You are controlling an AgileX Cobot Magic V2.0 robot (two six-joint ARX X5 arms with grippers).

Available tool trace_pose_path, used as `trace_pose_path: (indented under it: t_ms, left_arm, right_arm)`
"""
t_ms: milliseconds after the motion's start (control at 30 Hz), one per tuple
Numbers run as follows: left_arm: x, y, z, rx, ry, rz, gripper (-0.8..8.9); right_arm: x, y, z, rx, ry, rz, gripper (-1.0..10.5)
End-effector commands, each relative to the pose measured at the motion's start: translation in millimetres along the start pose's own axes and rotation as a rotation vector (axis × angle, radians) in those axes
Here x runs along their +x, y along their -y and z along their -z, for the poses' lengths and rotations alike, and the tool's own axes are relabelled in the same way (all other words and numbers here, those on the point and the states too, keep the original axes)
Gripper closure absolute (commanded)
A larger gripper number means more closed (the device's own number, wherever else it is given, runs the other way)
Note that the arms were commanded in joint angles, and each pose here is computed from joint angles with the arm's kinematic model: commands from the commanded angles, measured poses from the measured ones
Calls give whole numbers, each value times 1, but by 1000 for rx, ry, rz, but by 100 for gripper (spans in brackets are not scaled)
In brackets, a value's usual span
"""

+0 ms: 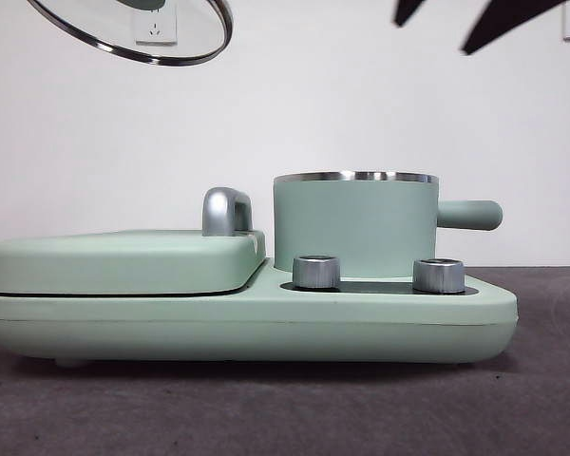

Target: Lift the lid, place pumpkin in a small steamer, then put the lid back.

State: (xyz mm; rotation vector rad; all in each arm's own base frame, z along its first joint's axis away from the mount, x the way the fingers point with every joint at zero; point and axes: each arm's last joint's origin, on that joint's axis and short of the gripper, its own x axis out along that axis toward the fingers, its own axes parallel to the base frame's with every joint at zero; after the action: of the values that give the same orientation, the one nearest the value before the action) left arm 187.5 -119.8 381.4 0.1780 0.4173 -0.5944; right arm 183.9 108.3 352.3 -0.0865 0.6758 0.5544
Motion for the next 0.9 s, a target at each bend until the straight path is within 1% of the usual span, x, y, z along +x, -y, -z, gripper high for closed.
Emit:
trace_pose_path:
  t_ms: [33,133,300,467,567,733,900]
  left_arm:
    - [8,2,-5,12,17,34,803]
    - [23,5,-7,20,30,80,803]
    - [51,15,-12,36,82,134,803]
    - [85,28,-12,52,127,169,803]
    - [108,36,-12,60,170,186,803]
    - [144,49,-8,61,236,211,803]
    - [176,59,5,66,229,220,803]
  right_arm:
    - [-16,-1,19,50,42,-2,526]
    - [-36,0,48,99,80,-8,526]
    - [-59,0,73,154,133,-18,526]
    - [-76,1,83,157,176,29,526]
    - [-82,1,87,157,188,40,526]
    - [-82,1,91,148,154,52,526]
    - [-82,2,94,127,121,58,526]
